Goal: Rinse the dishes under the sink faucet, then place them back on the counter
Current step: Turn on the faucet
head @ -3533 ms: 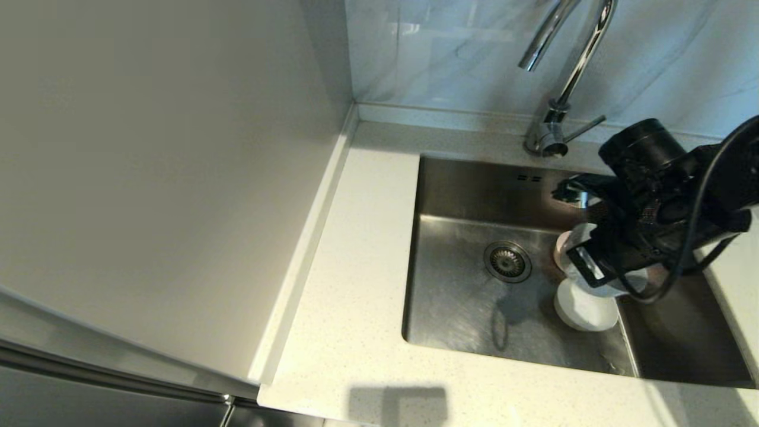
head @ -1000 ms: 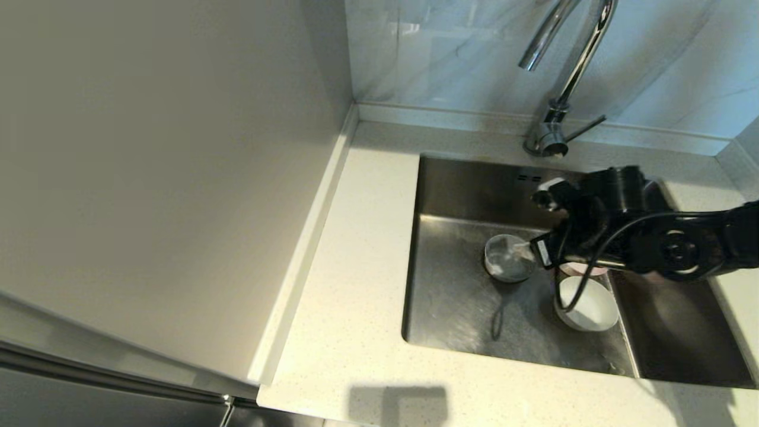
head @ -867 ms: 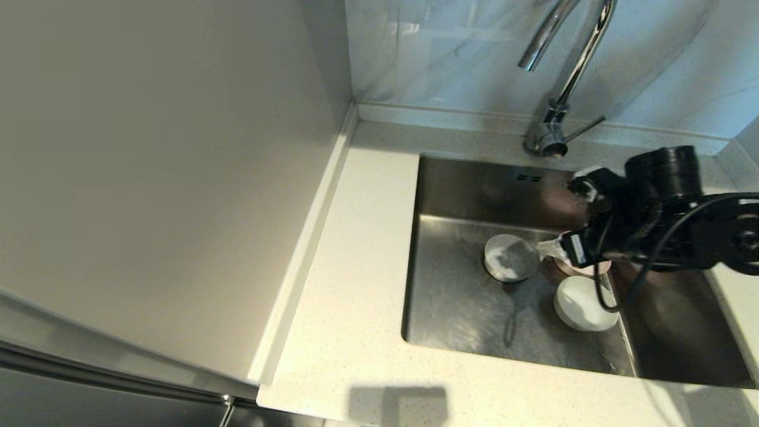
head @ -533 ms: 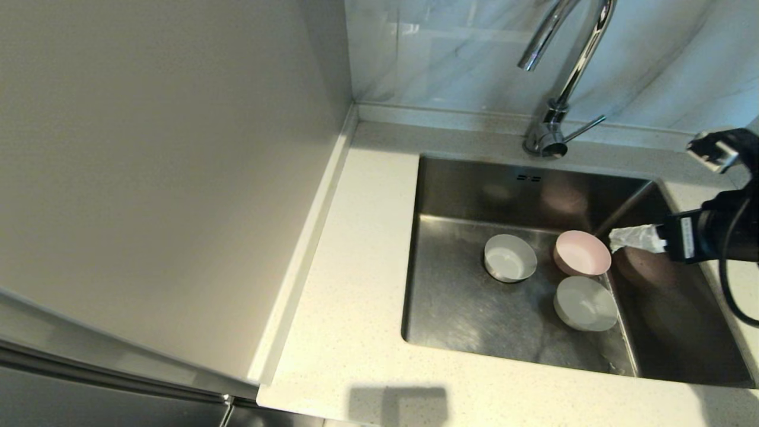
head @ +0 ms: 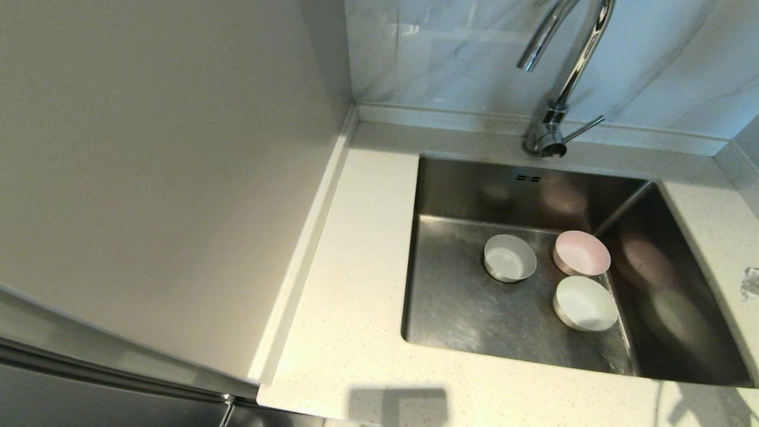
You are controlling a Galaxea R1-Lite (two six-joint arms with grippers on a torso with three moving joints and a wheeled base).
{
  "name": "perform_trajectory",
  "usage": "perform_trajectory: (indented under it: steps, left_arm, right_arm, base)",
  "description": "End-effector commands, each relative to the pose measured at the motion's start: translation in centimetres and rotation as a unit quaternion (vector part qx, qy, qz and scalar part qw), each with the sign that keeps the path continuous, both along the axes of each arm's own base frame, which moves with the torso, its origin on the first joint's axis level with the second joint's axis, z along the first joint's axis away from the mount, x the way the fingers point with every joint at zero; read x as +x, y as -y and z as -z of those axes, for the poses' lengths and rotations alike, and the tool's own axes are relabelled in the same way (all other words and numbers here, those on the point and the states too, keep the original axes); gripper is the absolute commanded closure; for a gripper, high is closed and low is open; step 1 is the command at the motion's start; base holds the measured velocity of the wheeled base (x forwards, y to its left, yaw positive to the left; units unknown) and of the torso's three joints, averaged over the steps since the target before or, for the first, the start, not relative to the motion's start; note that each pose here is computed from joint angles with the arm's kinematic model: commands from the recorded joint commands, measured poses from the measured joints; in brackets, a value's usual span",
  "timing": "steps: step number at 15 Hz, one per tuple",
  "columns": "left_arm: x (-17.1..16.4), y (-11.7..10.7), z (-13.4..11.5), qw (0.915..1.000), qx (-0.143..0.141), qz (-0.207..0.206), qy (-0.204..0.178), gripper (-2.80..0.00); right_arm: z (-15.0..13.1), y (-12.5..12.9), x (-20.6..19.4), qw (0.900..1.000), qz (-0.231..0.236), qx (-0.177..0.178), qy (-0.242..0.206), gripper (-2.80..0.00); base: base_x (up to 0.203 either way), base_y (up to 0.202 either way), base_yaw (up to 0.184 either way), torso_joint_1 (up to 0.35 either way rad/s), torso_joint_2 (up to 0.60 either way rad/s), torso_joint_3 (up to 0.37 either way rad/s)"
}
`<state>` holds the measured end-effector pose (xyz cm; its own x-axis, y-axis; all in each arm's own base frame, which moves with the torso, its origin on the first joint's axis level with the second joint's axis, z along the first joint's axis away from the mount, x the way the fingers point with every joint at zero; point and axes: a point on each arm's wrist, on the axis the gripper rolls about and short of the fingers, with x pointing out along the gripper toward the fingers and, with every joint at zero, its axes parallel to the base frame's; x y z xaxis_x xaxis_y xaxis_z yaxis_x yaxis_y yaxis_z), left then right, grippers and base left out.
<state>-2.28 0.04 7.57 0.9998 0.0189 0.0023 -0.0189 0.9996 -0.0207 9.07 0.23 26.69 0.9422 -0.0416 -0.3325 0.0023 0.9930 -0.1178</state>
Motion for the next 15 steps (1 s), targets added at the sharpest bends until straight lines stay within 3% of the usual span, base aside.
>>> perform_trajectory:
  steps: [1, 5, 9, 12, 15]
  left_arm:
    - [0.0, 0.0, 0.0, 1.0, 0.0, -0.001, 0.002, 0.0]
    - [0.0, 0.0, 0.0, 1.0, 0.0, -0.001, 0.002, 0.0]
    - [0.0, 0.0, 0.0, 1.0, 0.0, -0.001, 0.002, 0.0]
    - [0.0, 0.0, 0.0, 1.0, 0.0, -0.001, 0.002, 0.0]
    - [0.0, 0.0, 0.0, 1.0, 0.0, -0.001, 0.002, 0.0]
  right_arm:
    - [0.6, 0.2, -4.0, 0.999, -0.004, 0.002, 0.05, 0.0]
    - [3.2, 0.3, -7.8, 0.996, -0.002, 0.032, 0.087, 0.0]
    - [2.5, 0.3, -7.0, 0.996, -0.001, 0.035, 0.079, 0.0]
    - [0.5, 0.1, -4.3, 0.998, 0.0, 0.033, 0.06, 0.0]
    - [-5.0, -0.1, 0.2, 0.996, -0.001, 0.043, 0.082, 0.0]
  base:
    - [0.0, 0.0, 0.0, 0.0, 0.0, 0.0]
    - [0.0, 0.0, 0.0, 0.0, 0.0, 0.0]
    - [0.0, 0.0, 0.0, 0.0, 0.0, 0.0]
    - [0.0, 0.0, 0.0, 0.0, 0.0, 0.0]
    - [0.0, 0.0, 0.0, 0.0, 0.0, 0.0]
